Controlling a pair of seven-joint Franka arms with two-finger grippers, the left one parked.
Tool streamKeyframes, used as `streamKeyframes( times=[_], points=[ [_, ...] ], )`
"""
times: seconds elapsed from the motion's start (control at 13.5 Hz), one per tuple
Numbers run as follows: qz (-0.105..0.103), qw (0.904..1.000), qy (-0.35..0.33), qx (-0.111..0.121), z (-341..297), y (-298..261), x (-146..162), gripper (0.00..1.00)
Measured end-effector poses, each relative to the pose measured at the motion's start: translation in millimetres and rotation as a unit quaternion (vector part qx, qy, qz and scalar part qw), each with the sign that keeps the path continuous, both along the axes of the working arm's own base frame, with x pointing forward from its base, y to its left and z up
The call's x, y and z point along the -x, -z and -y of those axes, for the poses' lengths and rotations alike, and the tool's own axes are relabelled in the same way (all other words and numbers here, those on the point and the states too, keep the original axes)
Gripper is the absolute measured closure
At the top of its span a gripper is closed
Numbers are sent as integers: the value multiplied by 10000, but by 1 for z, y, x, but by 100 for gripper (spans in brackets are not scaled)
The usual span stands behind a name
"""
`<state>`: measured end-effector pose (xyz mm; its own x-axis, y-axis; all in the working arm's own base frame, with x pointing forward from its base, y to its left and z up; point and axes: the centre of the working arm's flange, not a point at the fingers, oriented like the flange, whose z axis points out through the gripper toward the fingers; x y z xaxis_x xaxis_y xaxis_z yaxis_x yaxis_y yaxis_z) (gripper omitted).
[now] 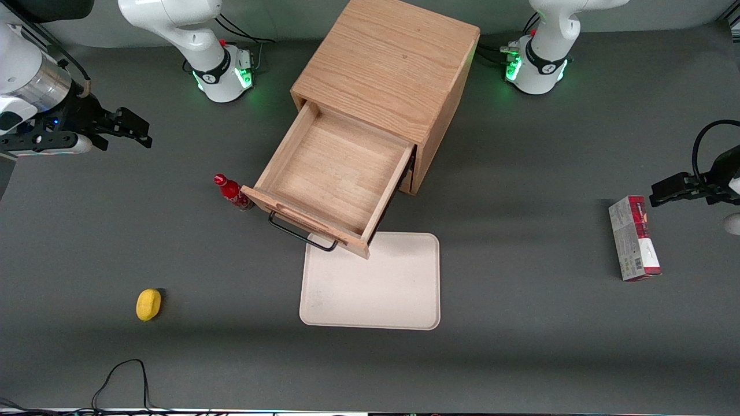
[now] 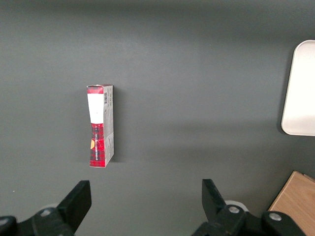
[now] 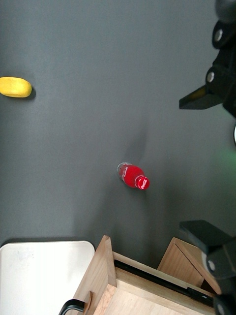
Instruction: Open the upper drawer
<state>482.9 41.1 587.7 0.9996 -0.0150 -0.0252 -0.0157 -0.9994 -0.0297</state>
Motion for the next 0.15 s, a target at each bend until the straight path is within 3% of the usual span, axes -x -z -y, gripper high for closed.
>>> streamKeyframes(
  times=[0.15],
  points=[
    [8, 10000, -1, 15, 0, 0, -4, 0]
  ],
)
